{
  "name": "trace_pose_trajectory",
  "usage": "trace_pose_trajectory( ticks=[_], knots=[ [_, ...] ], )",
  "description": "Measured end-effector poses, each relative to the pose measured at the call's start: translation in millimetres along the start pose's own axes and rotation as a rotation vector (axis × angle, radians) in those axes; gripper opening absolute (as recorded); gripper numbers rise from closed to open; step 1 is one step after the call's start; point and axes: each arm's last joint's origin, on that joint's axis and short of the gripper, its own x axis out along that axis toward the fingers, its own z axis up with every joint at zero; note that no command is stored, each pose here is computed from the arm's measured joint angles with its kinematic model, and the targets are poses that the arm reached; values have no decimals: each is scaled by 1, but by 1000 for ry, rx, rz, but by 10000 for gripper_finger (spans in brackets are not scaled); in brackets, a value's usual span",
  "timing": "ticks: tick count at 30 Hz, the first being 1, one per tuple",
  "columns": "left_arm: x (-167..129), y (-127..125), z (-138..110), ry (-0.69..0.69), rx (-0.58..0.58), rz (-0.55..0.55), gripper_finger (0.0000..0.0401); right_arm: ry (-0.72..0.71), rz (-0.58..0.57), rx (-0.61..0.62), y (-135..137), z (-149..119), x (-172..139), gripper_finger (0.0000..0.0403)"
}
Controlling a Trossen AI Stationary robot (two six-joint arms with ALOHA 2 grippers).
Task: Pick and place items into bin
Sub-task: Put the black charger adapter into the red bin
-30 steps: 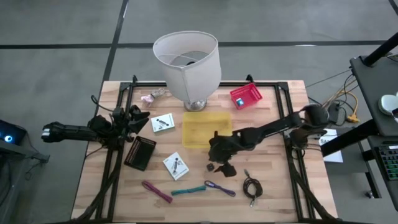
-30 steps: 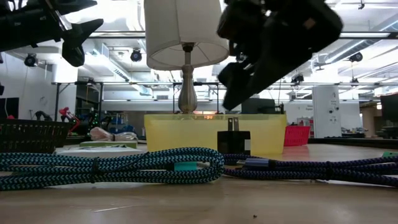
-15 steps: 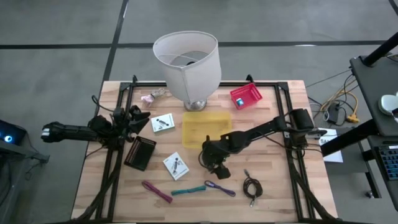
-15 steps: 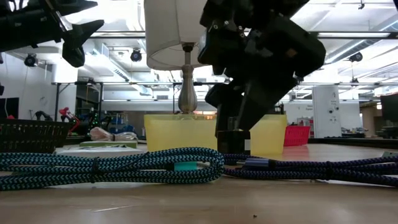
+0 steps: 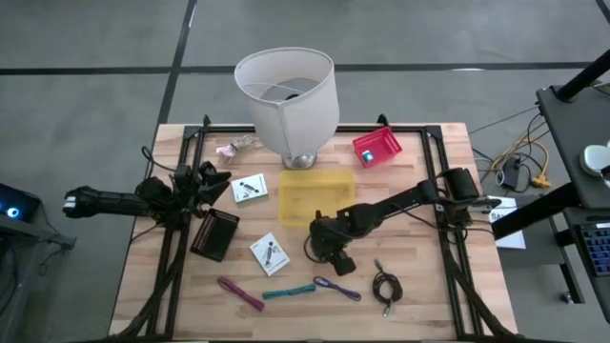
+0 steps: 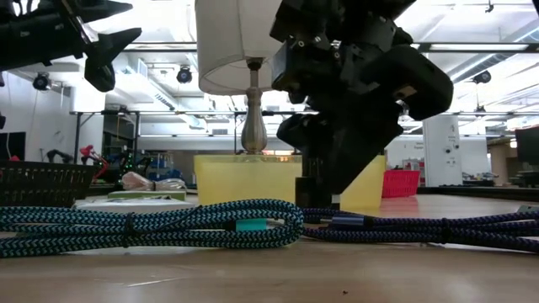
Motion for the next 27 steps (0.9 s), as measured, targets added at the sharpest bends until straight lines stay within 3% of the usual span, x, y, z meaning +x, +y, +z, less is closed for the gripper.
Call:
trace_pose_trajectory(
  ticks=[4, 8, 12, 17, 19, 23, 27],
  knots=[
    [0, 0, 0, 0, 0, 0, 164, 1, 4, 18, 3, 1, -1, 134],
    [0, 0, 0, 1, 0, 0, 164, 34, 13, 70, 6, 4, -9, 134],
    [0, 0, 0, -1, 0, 0, 164, 17, 8, 82, 10, 14, -39, 134],
    [0, 0, -1, 4, 2, 1, 164, -103, -40, 52, 13, 23, -85, 134],
    [0, 0, -1, 3, 1, 1, 164, -147, -101, 61, 12, 22, -106, 134],
    [0, 0, -1, 3, 1, 1, 164, -149, -346, 124, 3, 6, -149, 134],
    [0, 0, -1, 2, 1, 1, 164, -149, -444, 256, -20, -22, -186, 134]
  ],
)
